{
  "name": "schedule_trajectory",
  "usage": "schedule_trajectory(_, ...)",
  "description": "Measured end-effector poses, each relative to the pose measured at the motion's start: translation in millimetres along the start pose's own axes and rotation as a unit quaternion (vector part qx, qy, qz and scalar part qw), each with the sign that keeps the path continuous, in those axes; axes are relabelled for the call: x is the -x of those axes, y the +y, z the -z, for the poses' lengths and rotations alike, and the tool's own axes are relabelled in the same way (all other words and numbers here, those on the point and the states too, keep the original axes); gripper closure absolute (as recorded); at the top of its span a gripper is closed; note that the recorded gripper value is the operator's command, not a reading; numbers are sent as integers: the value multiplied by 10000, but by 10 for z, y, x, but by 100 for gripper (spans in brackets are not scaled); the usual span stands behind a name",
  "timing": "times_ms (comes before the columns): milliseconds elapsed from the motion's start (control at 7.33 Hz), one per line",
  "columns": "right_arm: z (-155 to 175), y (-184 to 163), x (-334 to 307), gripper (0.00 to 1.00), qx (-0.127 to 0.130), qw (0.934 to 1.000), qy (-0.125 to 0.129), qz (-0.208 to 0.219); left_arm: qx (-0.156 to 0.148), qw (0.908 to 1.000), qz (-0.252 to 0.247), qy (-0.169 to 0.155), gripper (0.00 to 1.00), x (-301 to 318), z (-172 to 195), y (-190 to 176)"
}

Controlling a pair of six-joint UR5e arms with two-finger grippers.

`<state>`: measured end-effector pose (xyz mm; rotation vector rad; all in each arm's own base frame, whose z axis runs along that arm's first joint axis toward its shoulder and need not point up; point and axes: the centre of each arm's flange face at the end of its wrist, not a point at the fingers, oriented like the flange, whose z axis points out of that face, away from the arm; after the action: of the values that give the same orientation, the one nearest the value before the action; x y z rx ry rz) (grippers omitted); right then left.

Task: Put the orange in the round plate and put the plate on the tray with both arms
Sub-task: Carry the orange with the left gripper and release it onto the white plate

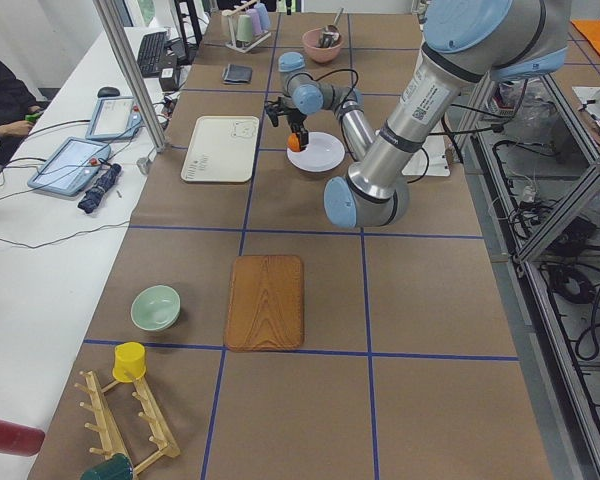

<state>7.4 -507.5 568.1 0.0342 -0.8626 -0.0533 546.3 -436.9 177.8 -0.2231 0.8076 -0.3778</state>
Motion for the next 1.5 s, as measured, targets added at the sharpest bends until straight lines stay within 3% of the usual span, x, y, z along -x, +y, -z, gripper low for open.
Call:
schedule_trajectory(273, 21, -42, 109, 0, -7, 9999, -170, 27, 75, 10000, -24, -50, 100, -83, -388, 215)
schedule_trajectory(409, 36, -52, 139, 0, -19, 9998, -203, 34, 110, 9999, -39, -40, 96, -93, -466, 274)
schedule_trajectory(545, 44, -58, 152, 0, -26, 9998, -208, 39, 143, 9999, -65, -57, 84, -97, -534, 327)
schedule_trajectory(682, 52, -67, 169, 0, -35, 9998, -210, 51, 159, 9998, -82, -103, 62, -92, -605, 348)
schedule_trajectory(818, 66, -82, 191, 0, -49, 9997, -215, 69, 164, 9997, -92, -135, 2, -85, -648, 351)
schedule_trajectory(1227, 114, -184, 339, 0, -97, 9995, -239, 161, 155, 9997, -194, -27, 1, -26, -527, 395)
schedule_trajectory(1500, 124, -408, 800, 0, -112, 9994, -288, 176, 142, 9987, -468, 133, 1, 307, -245, 374)
